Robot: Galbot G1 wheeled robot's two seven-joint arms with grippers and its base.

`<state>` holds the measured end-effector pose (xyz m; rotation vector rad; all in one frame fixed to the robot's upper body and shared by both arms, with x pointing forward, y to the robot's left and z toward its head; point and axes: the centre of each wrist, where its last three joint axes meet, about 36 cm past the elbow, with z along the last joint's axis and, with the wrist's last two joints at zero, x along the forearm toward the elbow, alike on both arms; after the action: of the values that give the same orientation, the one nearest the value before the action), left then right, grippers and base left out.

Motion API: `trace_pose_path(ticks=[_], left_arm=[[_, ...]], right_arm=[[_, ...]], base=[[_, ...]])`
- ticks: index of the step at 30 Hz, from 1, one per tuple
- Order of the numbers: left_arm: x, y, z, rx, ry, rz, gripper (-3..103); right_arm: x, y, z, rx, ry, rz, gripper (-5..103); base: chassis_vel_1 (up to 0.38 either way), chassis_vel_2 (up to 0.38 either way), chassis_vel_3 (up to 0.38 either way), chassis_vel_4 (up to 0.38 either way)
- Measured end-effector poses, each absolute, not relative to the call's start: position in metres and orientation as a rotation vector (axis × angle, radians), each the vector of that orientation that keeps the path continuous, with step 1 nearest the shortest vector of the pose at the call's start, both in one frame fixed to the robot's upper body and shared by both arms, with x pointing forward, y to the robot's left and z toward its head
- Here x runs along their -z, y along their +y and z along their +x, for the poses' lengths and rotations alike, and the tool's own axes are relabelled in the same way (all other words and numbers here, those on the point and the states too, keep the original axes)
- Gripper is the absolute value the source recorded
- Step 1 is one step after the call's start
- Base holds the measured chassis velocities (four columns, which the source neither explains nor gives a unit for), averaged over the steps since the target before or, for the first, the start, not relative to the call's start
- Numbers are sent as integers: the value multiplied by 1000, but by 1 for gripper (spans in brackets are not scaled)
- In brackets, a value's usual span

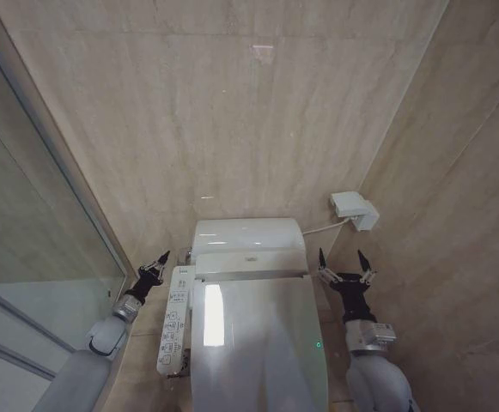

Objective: Open the toilet lid, clean the toilet bowl with a toilet brush, close the toilet lid, and flush.

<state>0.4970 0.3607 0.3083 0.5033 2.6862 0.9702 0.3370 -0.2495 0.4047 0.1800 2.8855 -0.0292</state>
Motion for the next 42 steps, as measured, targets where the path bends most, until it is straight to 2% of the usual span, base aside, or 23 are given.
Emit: trace_pose_path(ticks=[7,20,42], left_arm=[[-318,357,494,-1003,2638,518,0],[-292,362,484,-962,2688,586,0],[-282,365,505,-994,2704,585,0]], right_arm=[[-405,-249,337,29,2885,180,100],[-405,-250,337,29,2885,180,100],[-405,-250,337,29,2885,180,100]], base=[[0,0,0,0],[0,0,0,0],[0,0,0,0]])
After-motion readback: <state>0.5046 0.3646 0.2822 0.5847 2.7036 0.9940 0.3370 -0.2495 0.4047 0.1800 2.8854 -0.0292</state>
